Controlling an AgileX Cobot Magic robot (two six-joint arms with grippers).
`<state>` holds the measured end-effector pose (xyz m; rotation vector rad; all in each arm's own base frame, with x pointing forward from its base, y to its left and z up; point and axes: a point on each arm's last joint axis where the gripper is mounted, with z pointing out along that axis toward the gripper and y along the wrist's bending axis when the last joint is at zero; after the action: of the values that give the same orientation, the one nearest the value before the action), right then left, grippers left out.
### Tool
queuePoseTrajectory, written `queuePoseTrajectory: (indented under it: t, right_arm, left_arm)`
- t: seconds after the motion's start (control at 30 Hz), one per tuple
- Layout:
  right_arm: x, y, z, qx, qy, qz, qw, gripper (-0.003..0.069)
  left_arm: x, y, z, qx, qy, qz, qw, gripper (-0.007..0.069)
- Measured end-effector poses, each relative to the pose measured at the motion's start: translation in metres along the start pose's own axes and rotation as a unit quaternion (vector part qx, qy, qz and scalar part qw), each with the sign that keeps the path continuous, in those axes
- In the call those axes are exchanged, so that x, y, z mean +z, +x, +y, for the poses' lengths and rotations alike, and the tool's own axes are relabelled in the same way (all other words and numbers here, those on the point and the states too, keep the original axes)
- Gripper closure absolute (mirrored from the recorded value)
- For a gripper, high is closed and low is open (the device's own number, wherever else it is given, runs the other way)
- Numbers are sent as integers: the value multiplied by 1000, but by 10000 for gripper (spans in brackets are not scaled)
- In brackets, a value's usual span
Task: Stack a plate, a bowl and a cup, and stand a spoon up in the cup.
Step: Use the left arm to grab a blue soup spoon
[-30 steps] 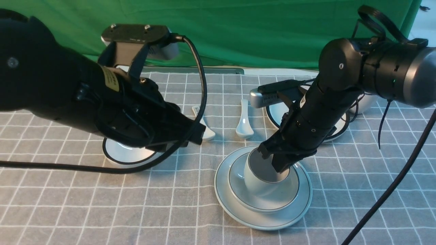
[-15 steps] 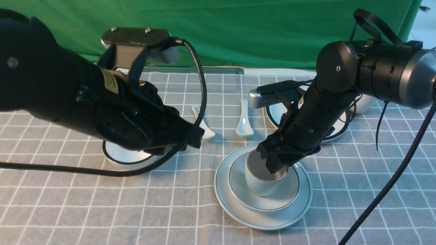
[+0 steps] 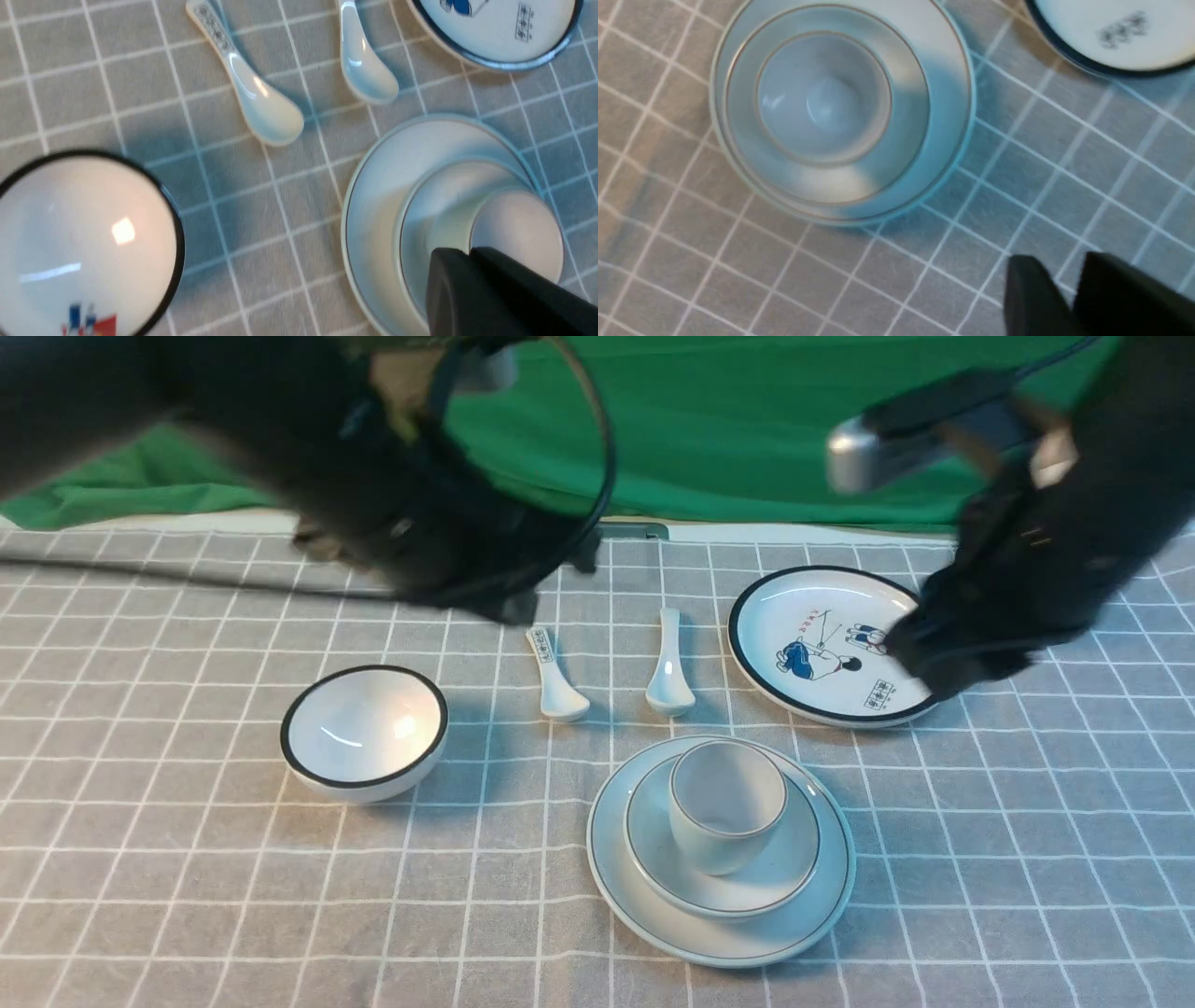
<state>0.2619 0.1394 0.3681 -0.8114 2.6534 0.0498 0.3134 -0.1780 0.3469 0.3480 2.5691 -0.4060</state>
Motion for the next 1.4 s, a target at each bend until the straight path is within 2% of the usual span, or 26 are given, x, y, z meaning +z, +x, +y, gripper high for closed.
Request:
queuePoseTrajectory:
  t: [0.07, 0.13, 0.27, 0.33, 0.53, 0.63, 0.8, 1.0, 1.4]
  right_arm:
    - [-30, 12, 0, 2, 5, -41, 999, 585]
    - [-57, 25, 0, 8, 9, -79, 997, 626]
    - [-96, 48, 1, 24, 13, -137, 990, 638]
    - [-111, 64, 2, 33, 14, -161, 986, 638]
    - [-127, 98, 4, 51, 16, -188, 981, 638]
    - [-124, 116, 6, 64, 13, -185, 981, 638]
    - [-109, 124, 7, 69, 12, -161, 985, 638]
    - [-107, 124, 7, 70, 11, -157, 985, 638]
    - [-107, 125, 7, 69, 12, -157, 985, 638]
  left_arm:
    - [18, -18, -2, -1, 1, -2, 1000, 617]
    - [43, -36, -6, -3, 8, -1, 1000, 615]
    - [87, -55, -7, -7, 10, 13, 1000, 599]
    - [110, -62, -8, -11, 14, 21, 1000, 566]
    - [154, -73, -7, -12, 17, 22, 1000, 408]
    - [182, -75, -4, -14, 17, 15, 1000, 251]
    - [214, -71, 1, -18, 16, 4, 1000, 118]
    - [230, -67, 4, -19, 13, 2, 1000, 109]
    - [260, -54, 13, -5, -3, 18, 1000, 187]
